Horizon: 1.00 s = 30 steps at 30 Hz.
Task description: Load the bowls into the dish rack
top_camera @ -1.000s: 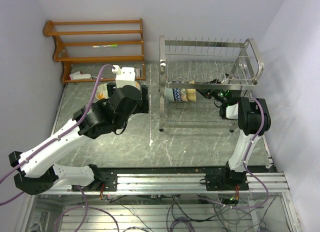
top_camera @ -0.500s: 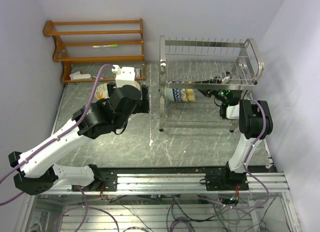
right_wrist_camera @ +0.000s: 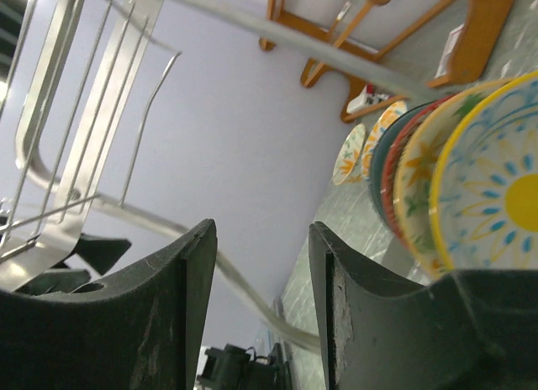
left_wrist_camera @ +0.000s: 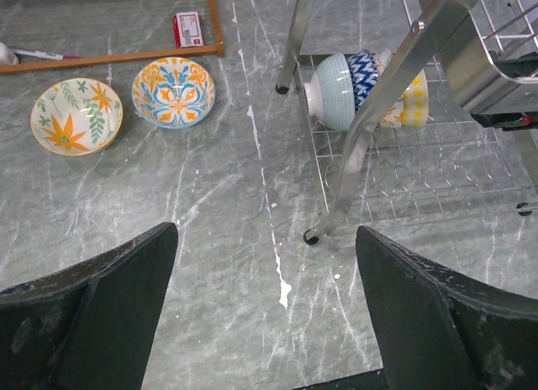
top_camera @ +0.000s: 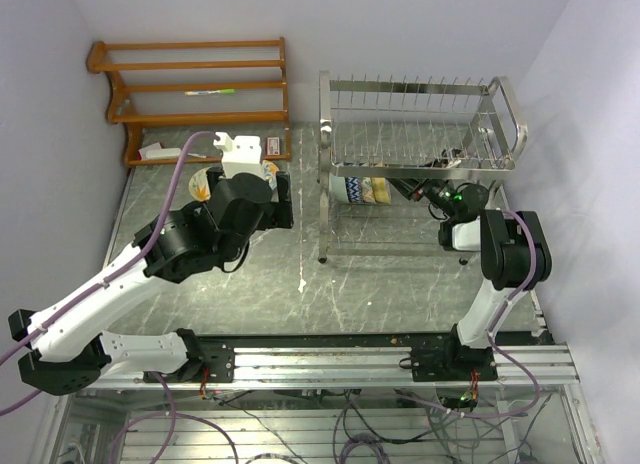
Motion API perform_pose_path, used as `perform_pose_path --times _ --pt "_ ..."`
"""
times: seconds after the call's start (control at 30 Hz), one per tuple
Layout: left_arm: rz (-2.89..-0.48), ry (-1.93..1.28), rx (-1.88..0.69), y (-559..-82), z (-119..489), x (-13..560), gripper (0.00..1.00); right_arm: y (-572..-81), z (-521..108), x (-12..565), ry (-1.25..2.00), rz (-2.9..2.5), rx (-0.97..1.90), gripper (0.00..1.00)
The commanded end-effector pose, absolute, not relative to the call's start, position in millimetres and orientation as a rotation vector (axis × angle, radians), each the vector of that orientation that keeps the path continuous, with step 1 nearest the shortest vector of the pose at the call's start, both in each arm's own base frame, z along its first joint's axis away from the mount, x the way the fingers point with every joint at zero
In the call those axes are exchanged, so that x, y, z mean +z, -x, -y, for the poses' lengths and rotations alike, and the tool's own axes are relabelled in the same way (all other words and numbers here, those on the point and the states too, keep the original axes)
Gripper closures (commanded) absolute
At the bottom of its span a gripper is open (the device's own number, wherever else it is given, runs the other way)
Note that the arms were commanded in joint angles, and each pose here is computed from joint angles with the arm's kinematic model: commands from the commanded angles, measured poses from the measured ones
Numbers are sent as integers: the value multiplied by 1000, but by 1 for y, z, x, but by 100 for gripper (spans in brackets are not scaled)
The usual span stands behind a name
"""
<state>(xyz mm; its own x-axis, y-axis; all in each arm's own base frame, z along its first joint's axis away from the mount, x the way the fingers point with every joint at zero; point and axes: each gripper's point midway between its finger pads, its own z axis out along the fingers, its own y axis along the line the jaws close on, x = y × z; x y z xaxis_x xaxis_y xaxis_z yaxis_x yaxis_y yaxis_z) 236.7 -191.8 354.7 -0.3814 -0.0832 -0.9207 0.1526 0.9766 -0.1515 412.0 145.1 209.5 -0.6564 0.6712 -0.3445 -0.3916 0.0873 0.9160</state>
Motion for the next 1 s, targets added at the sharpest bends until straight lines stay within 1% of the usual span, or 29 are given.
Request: perform_pose_path --times 0.0,0.23,0.47,0.63,0.7,0.83,0.97 --pt "-1930 -34 -289 -233 188 359 2 -378 -156 237 -173 -1526 1713 53" --pt "-1931 -26 -284 -227 176 356 2 -329 -188 218 -169 -1673 1707 53" --pt "-1941 -23 -282 -221 167 342 0 -273 -215 197 -179 -1803 1636 51" --pt "-1973 -22 -275 -219 166 320 1 -238 -224 182 -178 -1884 1601 51" --pt "-2011 -29 -277 -221 169 299 1 -226 -230 175 -147 -1942 1569 51" --pt "-2075 24 -322 -236 169 264 1 -209 -229 165 -114 -2064 1485 51" --pt "-2078 143 -360 -271 147 252 1 -192 -225 163 -39 -2158 1415 51"
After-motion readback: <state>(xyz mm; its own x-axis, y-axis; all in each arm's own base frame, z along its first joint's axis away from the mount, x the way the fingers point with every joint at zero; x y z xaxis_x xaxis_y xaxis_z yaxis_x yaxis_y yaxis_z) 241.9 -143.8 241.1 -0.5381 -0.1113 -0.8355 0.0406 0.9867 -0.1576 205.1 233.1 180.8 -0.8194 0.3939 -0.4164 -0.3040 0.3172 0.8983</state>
